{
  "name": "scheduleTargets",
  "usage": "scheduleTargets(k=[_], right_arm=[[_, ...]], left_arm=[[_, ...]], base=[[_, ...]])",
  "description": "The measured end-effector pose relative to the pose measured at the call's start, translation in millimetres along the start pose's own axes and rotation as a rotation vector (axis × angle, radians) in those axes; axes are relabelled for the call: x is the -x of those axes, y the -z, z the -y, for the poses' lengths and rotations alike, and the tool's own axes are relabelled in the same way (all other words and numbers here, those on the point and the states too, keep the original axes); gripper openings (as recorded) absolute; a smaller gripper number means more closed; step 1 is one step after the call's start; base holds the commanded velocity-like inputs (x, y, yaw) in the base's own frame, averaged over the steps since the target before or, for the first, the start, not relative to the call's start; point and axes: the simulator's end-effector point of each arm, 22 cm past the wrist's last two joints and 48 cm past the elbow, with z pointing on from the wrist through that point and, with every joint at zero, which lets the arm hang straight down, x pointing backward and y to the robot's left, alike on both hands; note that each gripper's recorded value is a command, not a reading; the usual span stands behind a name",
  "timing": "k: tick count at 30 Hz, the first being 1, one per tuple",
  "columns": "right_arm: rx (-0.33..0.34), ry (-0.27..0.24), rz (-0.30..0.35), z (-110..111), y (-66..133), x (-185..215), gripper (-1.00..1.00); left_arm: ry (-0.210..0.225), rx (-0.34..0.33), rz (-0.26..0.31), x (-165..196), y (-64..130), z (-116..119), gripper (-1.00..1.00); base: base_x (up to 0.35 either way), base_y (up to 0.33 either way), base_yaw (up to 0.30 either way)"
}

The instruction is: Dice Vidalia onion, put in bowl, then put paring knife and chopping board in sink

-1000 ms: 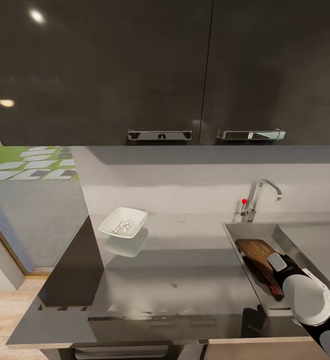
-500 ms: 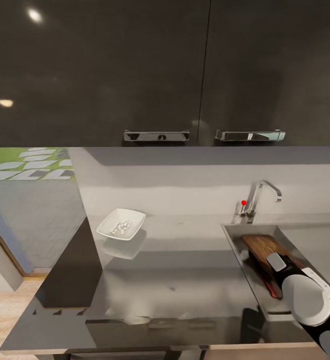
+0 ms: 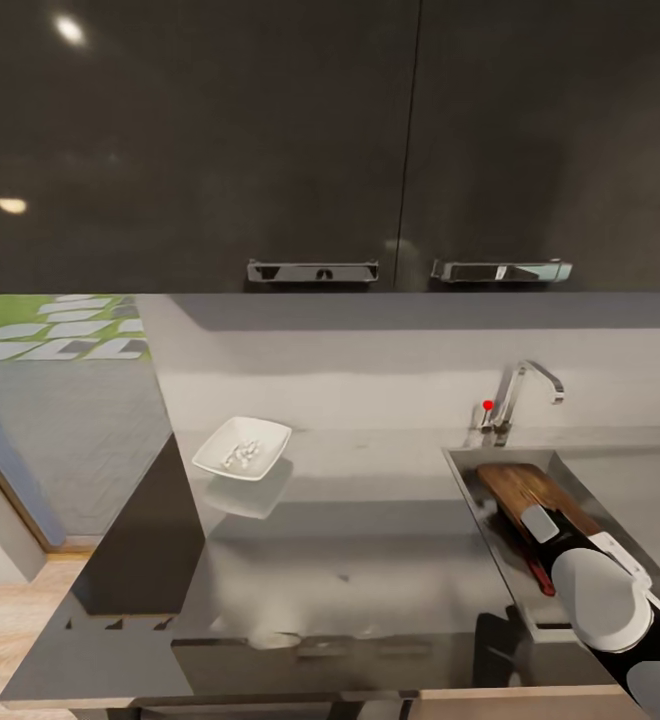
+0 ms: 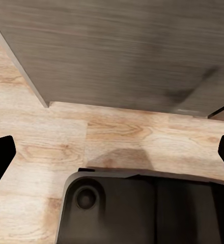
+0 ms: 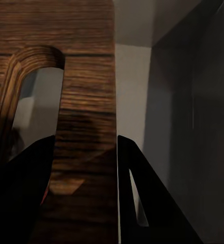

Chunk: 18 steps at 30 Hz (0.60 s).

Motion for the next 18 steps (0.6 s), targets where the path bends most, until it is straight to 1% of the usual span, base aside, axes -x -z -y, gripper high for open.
scheduleTargets(k=[18], right_arm=[[-0.02, 0.016, -0.004, 3.6, -9.8, -8.3, -1.0]], left_arm=[[-0.001, 0.004, -0.024, -6.4, 3.0, -1.2, 1.0]], base=[[0.0, 0.0, 0.074]])
